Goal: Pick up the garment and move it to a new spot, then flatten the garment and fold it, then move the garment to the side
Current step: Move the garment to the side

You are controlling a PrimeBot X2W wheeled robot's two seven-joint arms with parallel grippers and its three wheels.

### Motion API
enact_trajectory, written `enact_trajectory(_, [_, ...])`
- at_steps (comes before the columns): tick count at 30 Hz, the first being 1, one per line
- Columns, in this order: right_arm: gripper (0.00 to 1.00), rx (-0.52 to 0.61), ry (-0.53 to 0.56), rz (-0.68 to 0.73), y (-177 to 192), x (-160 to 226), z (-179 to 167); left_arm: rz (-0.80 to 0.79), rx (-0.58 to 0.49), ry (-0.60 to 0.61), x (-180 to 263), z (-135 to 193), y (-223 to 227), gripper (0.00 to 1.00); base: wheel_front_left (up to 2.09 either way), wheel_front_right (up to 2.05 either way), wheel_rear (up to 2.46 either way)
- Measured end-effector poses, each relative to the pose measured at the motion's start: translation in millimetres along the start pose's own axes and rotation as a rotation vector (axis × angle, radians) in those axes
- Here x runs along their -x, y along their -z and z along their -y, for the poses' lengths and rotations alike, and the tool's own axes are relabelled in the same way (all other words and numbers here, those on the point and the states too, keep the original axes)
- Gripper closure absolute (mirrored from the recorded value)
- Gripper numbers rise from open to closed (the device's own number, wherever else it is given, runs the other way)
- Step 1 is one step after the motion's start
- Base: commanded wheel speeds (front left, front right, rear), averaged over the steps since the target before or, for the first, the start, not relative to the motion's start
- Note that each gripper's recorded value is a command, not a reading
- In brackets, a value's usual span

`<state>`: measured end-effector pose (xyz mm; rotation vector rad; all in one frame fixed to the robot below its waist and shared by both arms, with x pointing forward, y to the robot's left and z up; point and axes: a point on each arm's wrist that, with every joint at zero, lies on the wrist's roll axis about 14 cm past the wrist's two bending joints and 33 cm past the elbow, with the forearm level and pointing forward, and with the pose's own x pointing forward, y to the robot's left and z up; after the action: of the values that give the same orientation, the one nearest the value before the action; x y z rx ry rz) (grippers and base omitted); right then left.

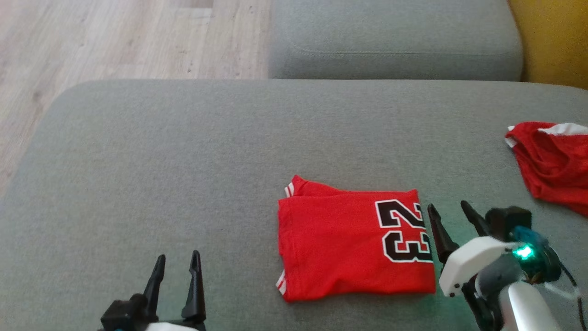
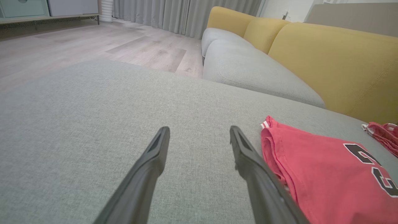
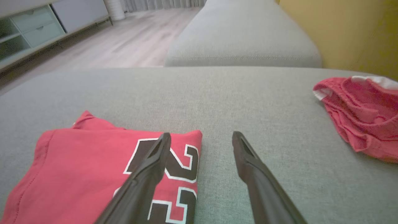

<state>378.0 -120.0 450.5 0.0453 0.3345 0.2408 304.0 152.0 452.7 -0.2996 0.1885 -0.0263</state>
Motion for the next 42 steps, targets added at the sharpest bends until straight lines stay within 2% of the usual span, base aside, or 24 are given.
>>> enact_trajectory(11, [0.00,-0.004,-0.037,-0.336,63,-19,-9,-0.003,0.047,-0.047,-4,-9,2,0.00,0.00,0.00,0.00])
enact_trajectory(17, [0.00,0.006,-0.064,-0.417,77,-28,-17,-0.009,0.054,-0.058,-5,-10,6,0.00,0.00,0.00,0.00])
enact_trajectory(18, [0.17,0.008,-0.071,-0.426,77,-32,-19,-0.015,0.058,-0.066,-5,-12,8,0.00,0.00,0.00,0.00])
enact_trajectory(19, [0.59,0.006,-0.073,-0.429,77,-33,-19,-0.017,0.057,-0.067,-5,-12,8,0.00,0.00,0.00,0.00])
enact_trajectory(21, [0.93,0.000,-0.075,-0.427,76,-34,-20,-0.018,0.050,-0.060,-6,-11,9,0.00,0.00,0.00,0.00])
enact_trajectory(22, [1.00,0.000,-0.072,-0.426,76,-35,-19,-0.019,0.048,-0.056,-7,-10,9,0.00,0.00,0.00,0.00])
enact_trajectory(29, [1.00,-0.015,-0.010,-0.362,62,-36,2,-0.040,0.033,0.011,-17,7,15,0.00,0.00,0.00,0.00])
enact_trajectory(37, [1.00,-0.003,0.186,-0.220,15,-25,80,-0.043,0.004,0.172,-55,52,12,0.00,0.00,0.00,0.00])
enact_trajectory(42, [1.00,-0.030,0.317,-0.177,4,-3,126,-0.081,-0.018,0.294,-79,87,23,0.00,0.00,0.00,0.00])
